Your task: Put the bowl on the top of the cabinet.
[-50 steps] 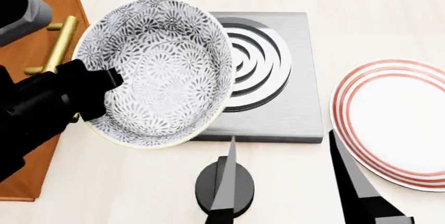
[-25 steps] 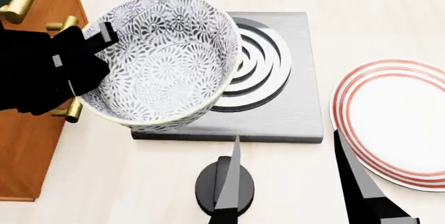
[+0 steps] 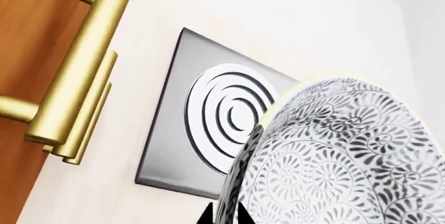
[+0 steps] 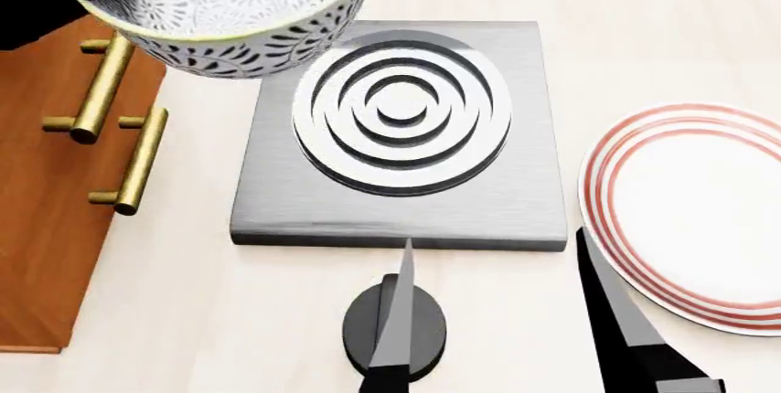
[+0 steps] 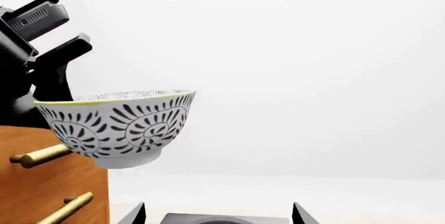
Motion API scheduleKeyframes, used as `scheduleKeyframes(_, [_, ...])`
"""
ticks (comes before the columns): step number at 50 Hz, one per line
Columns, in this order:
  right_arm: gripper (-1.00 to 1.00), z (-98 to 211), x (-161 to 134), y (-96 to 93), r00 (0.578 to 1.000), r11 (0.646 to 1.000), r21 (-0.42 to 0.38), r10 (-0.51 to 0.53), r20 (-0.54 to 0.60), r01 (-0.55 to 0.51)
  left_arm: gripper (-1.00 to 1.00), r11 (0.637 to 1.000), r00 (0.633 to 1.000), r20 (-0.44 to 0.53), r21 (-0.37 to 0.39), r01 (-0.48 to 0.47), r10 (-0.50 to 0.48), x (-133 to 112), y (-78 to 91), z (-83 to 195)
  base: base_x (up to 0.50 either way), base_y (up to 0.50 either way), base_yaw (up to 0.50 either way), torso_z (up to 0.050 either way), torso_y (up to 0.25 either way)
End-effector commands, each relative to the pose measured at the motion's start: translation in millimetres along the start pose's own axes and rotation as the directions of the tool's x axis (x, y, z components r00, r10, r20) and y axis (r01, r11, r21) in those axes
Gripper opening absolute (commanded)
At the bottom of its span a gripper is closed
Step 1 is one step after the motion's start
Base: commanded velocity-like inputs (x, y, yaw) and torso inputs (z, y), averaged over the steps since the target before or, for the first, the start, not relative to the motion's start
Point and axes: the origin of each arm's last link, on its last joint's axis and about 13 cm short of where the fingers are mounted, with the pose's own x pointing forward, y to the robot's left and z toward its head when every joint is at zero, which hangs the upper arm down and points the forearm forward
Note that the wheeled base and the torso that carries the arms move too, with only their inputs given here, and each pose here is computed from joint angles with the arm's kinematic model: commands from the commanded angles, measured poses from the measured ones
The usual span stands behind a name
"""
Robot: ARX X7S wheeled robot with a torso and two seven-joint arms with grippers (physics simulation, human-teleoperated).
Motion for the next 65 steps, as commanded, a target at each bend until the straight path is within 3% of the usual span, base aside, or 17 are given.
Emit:
scheduleKeyframes(1, [1.00, -0.1, 2.5, -1.5, 1.000, 1.000, -0.019, -0.003, 0.015, 0.003, -1.00, 0.996, 0.995, 0.041, -0.018, 0.088, -0.087, -29.3, -27.4, 30.7, 0.00, 0.00, 0.00, 0.000, 0.000])
scheduleKeyframes(31, [1.00, 4.3, 2.2, -3.9, 1.000, 1.000, -0.016, -0.014, 0.025, 0.015, -1.00, 0.995, 0.989, 0.143, -0.088, 0.041, -0.028, -69.0, -52.9, 72.4, 0.00, 0.00, 0.00, 0.001, 0.000])
scheduleKeyframes(43, [1.00, 5.8, 1.4, -3.3, 1.000, 1.000, -0.017, -0.015, 0.025, 0.015, -1.00, 0.990, 0.972, 0.217, -0.129, -0.058, 0.085, -72.5, -40.6, 81.9, 0.00, 0.00, 0.00, 0.000, 0.001])
scheduleKeyframes(45, [1.00, 5.6, 1.6, -3.1, 1.000, 1.000, -0.019, -0.015, 0.023, 0.016, -1.00, 0.981, 0.968, 0.217, -0.173, -0.091, 0.128, -66.2, -33.4, 85.2, 0.00, 0.00, 0.00, 0.000, 0.000])
scheduleKeyframes(65, [1.00, 3.7, 2.0, -3.3, 1.000, 1.000, -0.021, -0.014, 0.019, 0.014, -1.00, 0.954, 0.959, 0.233, -0.287, -0.089, 0.160, -77.0, -9.9, 99.4, 0.00, 0.00, 0.00, 0.000, 0.000])
